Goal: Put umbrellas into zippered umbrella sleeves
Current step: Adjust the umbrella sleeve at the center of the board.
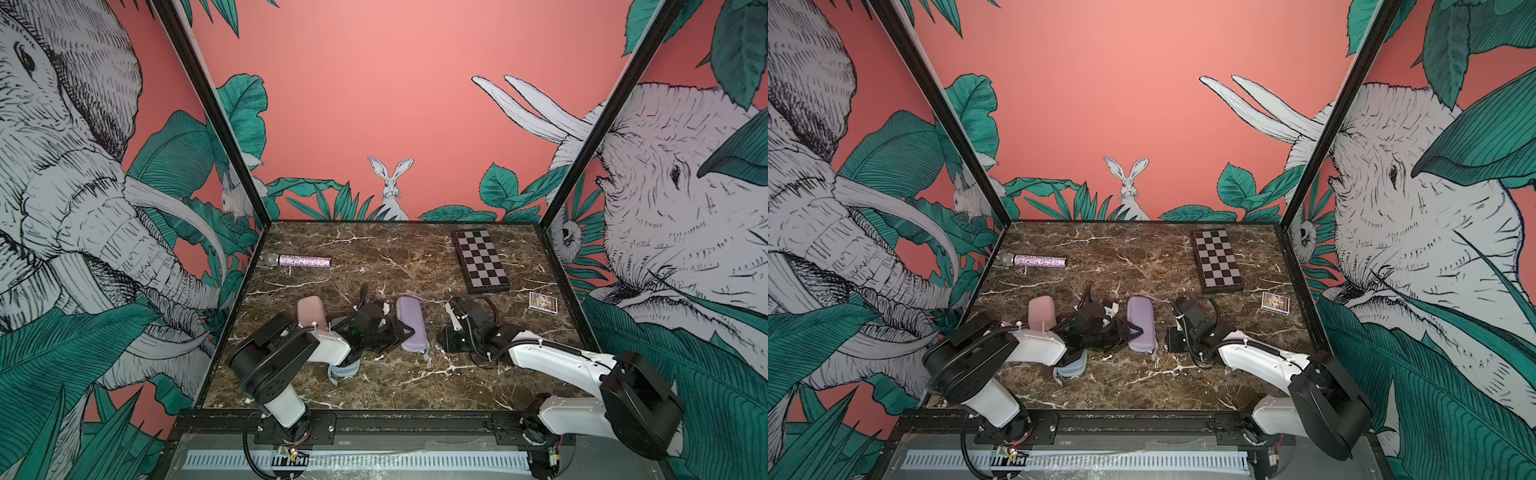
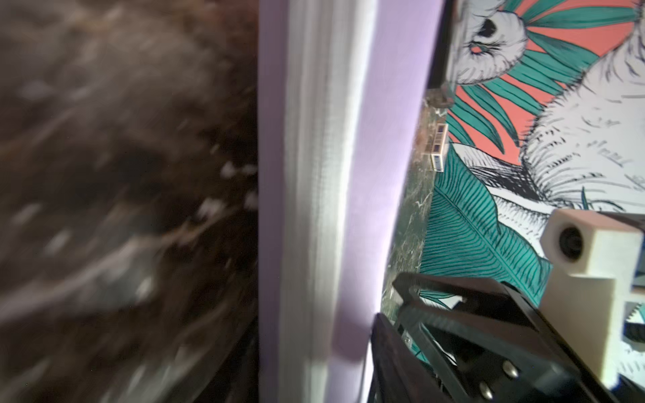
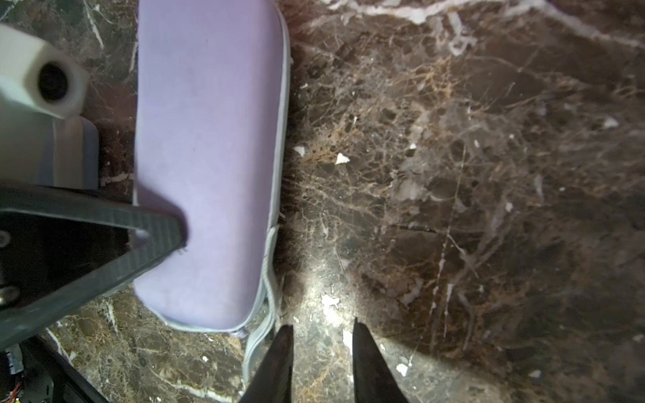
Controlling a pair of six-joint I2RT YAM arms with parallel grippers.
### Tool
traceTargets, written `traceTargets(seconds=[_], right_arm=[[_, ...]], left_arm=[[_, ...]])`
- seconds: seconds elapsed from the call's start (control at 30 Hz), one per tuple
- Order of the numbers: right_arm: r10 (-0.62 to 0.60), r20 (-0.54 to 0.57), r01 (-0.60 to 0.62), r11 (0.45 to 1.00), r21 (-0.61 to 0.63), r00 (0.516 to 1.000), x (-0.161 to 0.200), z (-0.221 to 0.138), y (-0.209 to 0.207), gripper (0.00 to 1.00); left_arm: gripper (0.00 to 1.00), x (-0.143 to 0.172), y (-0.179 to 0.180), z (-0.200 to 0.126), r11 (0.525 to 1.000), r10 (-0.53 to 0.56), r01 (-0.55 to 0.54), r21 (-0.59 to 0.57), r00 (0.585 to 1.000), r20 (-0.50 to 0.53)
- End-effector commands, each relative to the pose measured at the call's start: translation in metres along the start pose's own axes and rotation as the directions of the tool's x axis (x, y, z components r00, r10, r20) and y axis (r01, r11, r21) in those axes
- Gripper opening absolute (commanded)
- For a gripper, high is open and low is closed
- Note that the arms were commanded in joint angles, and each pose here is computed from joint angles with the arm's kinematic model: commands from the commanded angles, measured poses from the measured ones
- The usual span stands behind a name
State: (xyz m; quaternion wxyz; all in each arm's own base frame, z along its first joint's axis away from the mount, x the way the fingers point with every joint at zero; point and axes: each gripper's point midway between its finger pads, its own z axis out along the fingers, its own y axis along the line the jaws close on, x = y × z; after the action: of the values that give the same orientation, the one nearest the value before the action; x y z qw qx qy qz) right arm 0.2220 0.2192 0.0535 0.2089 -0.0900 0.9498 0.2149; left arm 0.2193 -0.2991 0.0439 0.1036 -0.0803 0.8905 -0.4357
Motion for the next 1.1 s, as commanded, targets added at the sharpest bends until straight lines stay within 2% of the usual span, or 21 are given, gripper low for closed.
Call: traceTargets(seconds=[0.0, 0.1, 0.2, 0.33, 0.53, 0.67, 0.8, 0.9, 1.0, 1.07], right_arm=[[-0.057, -0.029, 0.058, 0.998, 0.032, 0.998, 0.003, -0.002, -0.001, 0.32], [-0.042, -0.034, 0.042, 0.999, 0.002, 0.999, 0.005, -0.006, 0.009, 0.33], [-0.033, -0.039, 0.031, 0.998, -0.053, 0.999, 0.011, -0.003, 0.027, 0.34], [-0.098, -0.102, 0.096, 0.995, -0.024, 0.990, 0.028, 0.011, 0.035, 0.36], [-0.214, -0.075, 0.214, 0.977, -0.006, 0.974, 0.034, 0.017, 0.051, 0.44], [-0.261, -0.034, 0.261, 0.965, -0.004, 0.965, 0.029, 0.025, 0.054, 0.46], [-0.275, 0.020, 0.274, 0.962, 0.015, 0.961, 0.018, 0.034, 0.055, 0.45], [-0.273, 0.063, 0.273, 0.962, -0.002, 0.960, 0.012, 0.039, 0.060, 0.42], [-0.275, 0.044, 0.276, 0.961, -0.021, 0.961, 0.014, 0.046, 0.065, 0.41], [-0.280, 0.035, 0.281, 0.960, -0.020, 0.959, 0.015, 0.047, 0.064, 0.40]], left_arm=[[0.58, 0.004, 0.020, -0.030, 0.966, 0.115, -0.122, -0.227, 0.992, -0.043], [0.60, -0.009, 0.014, -0.050, 0.935, 0.200, -0.200, -0.293, 0.979, -0.031], [0.59, -0.020, 0.006, -0.051, 0.924, 0.253, -0.247, -0.290, 0.967, -0.019], [0.58, -0.027, -0.001, -0.041, 0.926, 0.268, -0.270, -0.265, 0.962, -0.044], [0.56, -0.024, 0.006, -0.023, 0.939, 0.252, -0.258, -0.225, 0.966, -0.058], [0.54, -0.024, 0.007, -0.014, 0.951, 0.233, -0.239, -0.198, 0.971, -0.057], [0.47, -0.017, 0.022, -0.007, 0.948, 0.215, -0.230, -0.219, 0.972, -0.089], [0.38, -0.007, 0.037, 0.000, 0.956, 0.181, -0.201, -0.213, 0.977, -0.112], [0.28, 0.005, 0.045, 0.010, 0.969, 0.140, -0.163, -0.186, 0.981, -0.135], [0.26, 0.011, 0.054, 0.011, 0.970, 0.115, -0.142, -0.200, 0.984, -0.139]])
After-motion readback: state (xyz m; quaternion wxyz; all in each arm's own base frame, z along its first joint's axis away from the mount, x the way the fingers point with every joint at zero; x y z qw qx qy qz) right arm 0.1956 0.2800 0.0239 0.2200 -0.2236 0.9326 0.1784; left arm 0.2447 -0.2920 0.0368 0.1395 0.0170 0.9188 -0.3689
